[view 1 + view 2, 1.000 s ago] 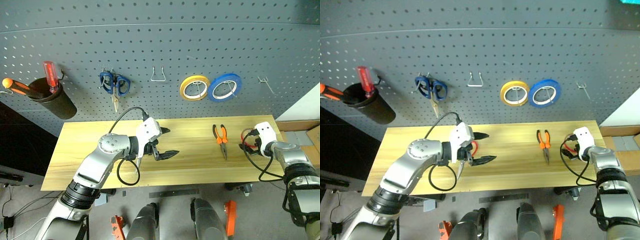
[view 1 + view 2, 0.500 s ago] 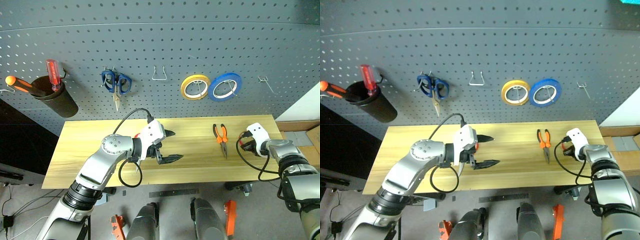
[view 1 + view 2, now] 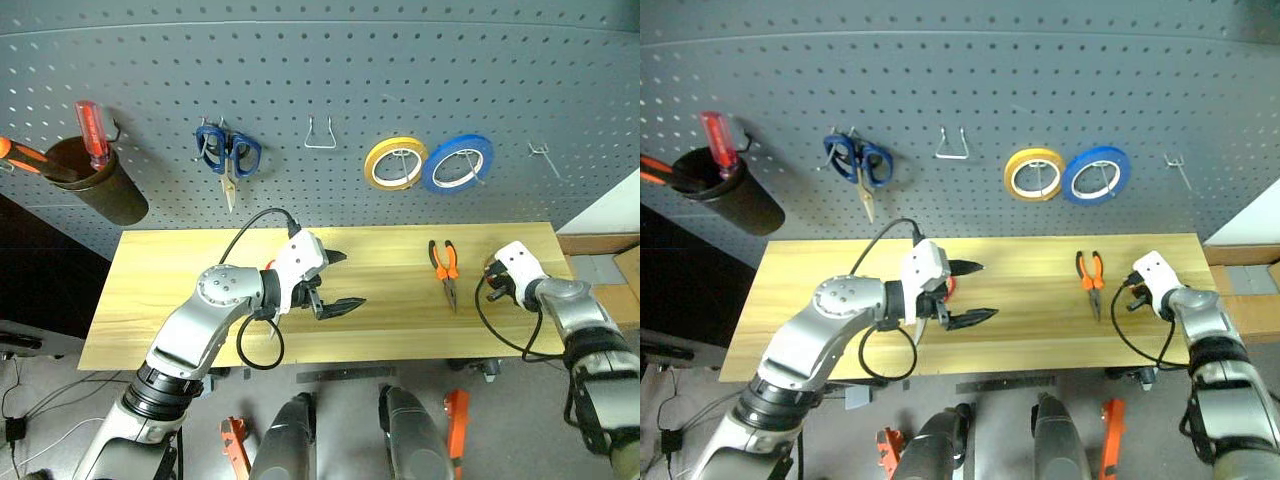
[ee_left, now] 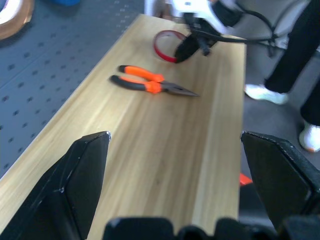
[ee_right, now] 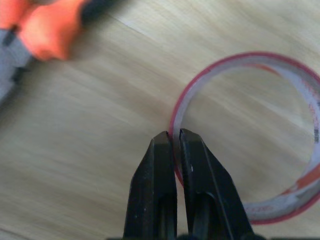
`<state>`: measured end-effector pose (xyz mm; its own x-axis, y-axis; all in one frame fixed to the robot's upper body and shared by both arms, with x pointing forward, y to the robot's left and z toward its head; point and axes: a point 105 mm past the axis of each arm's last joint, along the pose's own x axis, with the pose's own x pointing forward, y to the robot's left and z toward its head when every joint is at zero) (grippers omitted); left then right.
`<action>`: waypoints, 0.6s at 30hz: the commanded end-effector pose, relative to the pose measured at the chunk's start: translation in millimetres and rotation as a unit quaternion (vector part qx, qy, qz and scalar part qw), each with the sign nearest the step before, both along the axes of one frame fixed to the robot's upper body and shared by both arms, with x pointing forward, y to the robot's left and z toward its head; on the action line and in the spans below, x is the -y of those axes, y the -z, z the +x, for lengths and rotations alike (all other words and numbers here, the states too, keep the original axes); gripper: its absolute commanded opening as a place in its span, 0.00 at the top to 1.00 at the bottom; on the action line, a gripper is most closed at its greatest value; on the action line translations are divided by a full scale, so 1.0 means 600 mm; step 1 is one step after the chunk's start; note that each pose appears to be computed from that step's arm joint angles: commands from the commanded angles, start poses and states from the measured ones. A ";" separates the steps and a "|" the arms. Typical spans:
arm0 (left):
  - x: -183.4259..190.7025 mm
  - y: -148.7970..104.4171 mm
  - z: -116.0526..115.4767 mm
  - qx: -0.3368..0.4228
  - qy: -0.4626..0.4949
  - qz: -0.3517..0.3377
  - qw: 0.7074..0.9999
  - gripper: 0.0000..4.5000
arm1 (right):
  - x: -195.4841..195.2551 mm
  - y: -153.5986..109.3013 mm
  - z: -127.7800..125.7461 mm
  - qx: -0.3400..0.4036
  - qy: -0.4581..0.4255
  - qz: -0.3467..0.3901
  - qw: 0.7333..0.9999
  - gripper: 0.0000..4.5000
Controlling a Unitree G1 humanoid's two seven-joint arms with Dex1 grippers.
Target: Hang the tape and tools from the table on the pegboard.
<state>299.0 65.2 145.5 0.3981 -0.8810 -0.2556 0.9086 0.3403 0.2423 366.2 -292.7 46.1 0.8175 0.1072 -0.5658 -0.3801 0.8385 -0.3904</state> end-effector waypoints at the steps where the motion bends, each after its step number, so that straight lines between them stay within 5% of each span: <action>1: 0.022 -0.030 -0.013 0.032 0.023 -0.021 0.999 0.00 | -0.003 -0.094 -0.020 0.093 0.020 -0.021 0.995 1.00; 10: 0.057 -0.071 -0.004 0.067 0.056 -0.053 0.995 0.00 | -0.121 -0.273 -0.128 0.336 0.051 -0.058 0.939 1.00; 14: 0.070 -0.085 0.001 0.081 0.065 -0.069 0.992 0.00 | -0.150 -0.319 -0.122 0.388 0.036 -0.049 0.919 1.00; 18: 0.083 -0.096 0.008 0.104 0.065 -0.080 0.989 0.00 | -0.112 -0.330 -0.088 0.391 0.075 -0.022 0.917 1.00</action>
<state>306.6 19.8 193.2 0.3216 -0.9442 -0.0711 0.8988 0.2807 0.3368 311.4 -208.4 239.3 0.9841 0.0010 0.1775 0.0975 0.8326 -0.5452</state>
